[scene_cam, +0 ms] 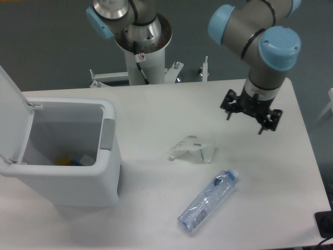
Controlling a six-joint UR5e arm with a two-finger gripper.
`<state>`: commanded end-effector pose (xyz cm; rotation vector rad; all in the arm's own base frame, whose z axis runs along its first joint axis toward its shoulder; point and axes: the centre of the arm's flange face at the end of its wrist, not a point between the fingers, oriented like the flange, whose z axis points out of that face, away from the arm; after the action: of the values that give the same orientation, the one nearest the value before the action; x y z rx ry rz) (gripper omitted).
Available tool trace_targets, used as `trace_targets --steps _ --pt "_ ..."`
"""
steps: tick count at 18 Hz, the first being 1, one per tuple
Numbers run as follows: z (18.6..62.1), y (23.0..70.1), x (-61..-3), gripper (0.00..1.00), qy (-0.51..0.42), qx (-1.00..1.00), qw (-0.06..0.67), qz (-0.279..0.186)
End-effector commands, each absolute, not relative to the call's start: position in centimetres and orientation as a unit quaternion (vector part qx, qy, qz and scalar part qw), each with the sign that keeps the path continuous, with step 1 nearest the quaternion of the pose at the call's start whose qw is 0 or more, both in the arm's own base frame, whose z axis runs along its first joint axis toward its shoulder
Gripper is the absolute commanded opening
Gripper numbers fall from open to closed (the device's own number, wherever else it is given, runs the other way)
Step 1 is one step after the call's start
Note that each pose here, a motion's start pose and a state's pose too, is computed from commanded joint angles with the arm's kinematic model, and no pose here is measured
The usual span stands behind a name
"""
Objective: Place the trash in the trash can
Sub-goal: 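Move the gripper over the crumpled clear plastic bag and lower it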
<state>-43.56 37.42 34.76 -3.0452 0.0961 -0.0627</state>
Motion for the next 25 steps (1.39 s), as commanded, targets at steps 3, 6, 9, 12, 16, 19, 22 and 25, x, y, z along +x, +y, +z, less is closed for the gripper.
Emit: trace_targets --steps 3,6,9,12,16,19,22,25 --pt "32.4 37.3 -42.2 1.00 0.036 -0.998 0.055 -0.003" --pt "29.4 39.5 -42.9 1.00 0.051 -0.997 0.058 0.010" --pt "27.8 39.7 -42.2 1.00 0.058 -0.997 0.052 0.000" --pt "26.4 39.3 -41.3 1.00 0.061 -0.997 0.046 -0.013" --pt "25.9 39.4 -40.8 1.00 0.064 -0.997 0.043 -0.019" --pt "24.1 40.1 -40.0 1.00 0.070 -0.996 0.039 -0.028" --pt "23.3 41.2 -40.4 1.00 0.076 -0.996 0.049 -0.007" --pt "22.6 41.6 -39.7 0.82 0.082 -0.996 0.044 -0.012"
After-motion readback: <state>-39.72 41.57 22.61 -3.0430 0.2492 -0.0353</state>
